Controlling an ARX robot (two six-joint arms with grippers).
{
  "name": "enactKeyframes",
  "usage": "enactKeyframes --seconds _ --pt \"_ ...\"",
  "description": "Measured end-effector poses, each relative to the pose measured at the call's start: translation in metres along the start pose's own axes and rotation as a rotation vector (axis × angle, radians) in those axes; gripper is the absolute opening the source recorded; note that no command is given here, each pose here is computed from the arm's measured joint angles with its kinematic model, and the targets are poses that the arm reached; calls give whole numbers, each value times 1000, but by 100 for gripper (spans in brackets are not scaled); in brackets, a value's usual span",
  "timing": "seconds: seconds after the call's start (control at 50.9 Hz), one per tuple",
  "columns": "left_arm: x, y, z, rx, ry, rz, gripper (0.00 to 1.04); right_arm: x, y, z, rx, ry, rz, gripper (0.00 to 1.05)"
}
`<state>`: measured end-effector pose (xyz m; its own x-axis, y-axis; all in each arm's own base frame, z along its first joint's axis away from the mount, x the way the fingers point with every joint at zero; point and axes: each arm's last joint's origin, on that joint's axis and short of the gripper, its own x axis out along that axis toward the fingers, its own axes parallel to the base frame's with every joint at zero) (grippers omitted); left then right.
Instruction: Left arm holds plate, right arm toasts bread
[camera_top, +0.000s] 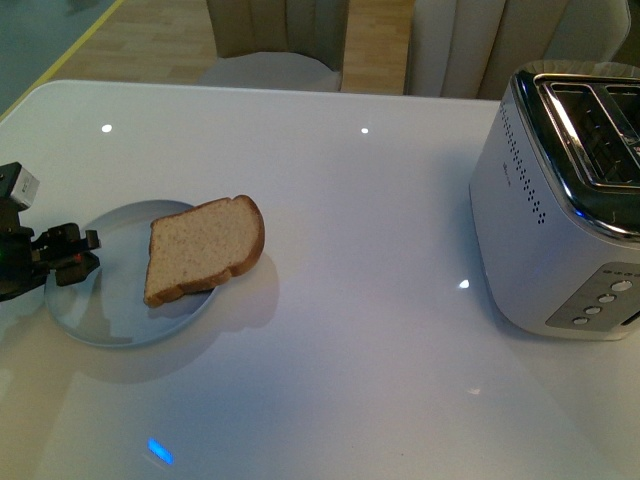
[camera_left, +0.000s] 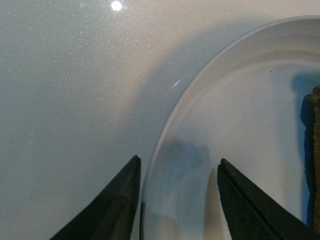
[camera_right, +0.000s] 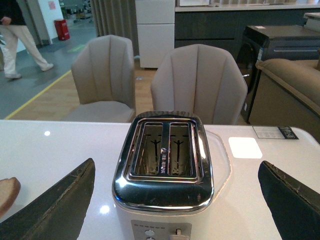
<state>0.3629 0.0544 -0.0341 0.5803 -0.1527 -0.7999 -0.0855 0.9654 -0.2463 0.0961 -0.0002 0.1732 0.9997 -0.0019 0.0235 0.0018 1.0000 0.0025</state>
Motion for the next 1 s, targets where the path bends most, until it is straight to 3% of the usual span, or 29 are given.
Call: enactKeyframes --seconds 0.334,0.648,1.001 --pt "-2 -1 0 -31 21 -16 3 0 0 0 0 0 0 96" --pt "-18 1 -5 -109 39 -27 3 0 0 0 0 0 0 96" --pt "-89 9 0 -144 -8 -68 3 0 0 0 0 0 0 96"
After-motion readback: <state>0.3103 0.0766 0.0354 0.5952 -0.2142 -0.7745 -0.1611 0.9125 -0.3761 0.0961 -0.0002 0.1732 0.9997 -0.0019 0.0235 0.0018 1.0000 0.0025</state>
